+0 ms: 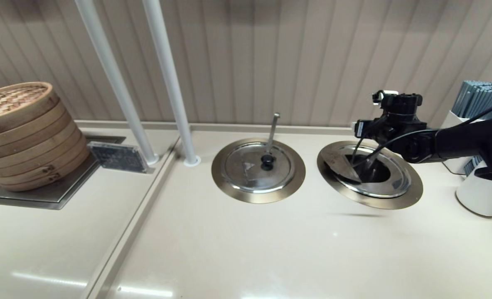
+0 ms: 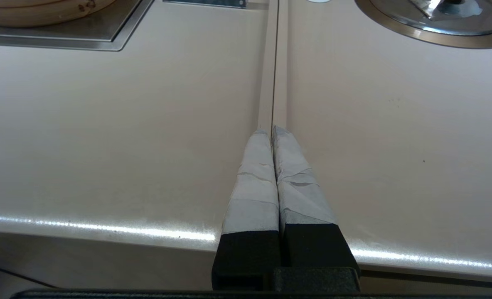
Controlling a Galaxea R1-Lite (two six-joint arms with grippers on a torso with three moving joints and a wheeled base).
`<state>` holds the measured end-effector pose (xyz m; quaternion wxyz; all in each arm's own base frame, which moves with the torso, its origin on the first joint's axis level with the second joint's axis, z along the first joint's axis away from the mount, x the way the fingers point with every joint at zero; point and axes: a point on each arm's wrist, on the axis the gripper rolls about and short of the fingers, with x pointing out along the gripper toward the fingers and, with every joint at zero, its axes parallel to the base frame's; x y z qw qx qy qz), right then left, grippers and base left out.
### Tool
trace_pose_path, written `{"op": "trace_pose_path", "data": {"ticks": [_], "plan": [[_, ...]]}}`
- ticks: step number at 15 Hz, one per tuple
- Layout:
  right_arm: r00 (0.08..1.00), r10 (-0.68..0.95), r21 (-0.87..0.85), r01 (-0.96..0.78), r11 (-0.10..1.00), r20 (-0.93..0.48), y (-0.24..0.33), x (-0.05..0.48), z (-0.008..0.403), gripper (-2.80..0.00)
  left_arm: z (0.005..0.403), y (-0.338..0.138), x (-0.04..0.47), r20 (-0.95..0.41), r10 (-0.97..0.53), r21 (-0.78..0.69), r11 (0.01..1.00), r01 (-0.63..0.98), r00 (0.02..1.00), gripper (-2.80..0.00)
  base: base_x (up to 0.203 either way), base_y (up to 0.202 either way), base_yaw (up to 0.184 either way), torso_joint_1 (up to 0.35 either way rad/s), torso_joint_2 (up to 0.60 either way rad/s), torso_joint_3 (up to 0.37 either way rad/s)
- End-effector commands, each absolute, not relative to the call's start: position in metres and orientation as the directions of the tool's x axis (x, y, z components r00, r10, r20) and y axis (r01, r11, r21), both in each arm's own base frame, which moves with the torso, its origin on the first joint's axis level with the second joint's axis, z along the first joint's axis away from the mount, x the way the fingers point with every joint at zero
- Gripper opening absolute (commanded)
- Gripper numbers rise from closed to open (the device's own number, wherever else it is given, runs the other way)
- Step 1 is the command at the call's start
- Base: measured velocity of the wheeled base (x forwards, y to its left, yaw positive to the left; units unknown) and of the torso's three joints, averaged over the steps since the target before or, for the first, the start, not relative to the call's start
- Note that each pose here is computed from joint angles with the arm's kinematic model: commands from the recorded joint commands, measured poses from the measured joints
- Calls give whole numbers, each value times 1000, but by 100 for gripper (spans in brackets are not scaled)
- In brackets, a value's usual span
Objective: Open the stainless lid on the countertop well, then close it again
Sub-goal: Stir with a spoon
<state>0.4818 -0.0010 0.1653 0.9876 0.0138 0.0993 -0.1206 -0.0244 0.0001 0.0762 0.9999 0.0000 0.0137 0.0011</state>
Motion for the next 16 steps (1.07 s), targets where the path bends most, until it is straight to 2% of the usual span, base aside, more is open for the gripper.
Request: {"op": "trace_pose_path", "data": {"ticks": [1, 9, 12, 16], "plan": [[929, -281, -12, 287, 958, -240, -21, 495, 139, 0, 76, 0, -24, -28, 3, 0, 1000, -3, 1000, -280, 0, 0, 0, 0, 0, 0], [900, -334, -26, 341, 940, -278, -40, 488, 144, 0, 76, 0, -24, -28, 2, 0, 1000, -2, 1000, -280, 0, 0, 0, 0, 0, 0], [885, -365, -24, 374, 927, -289, -61, 491, 134, 0, 76, 0, -24, -28, 3, 0, 1000, -3, 1000, -280, 0, 0, 0, 0, 0, 0], [879, -369, -22, 381, 925, -300, -72, 511, 99, 0, 76, 0, -24, -28, 2, 0, 1000, -2, 1000, -280, 0, 0, 0, 0, 0, 0]]}}
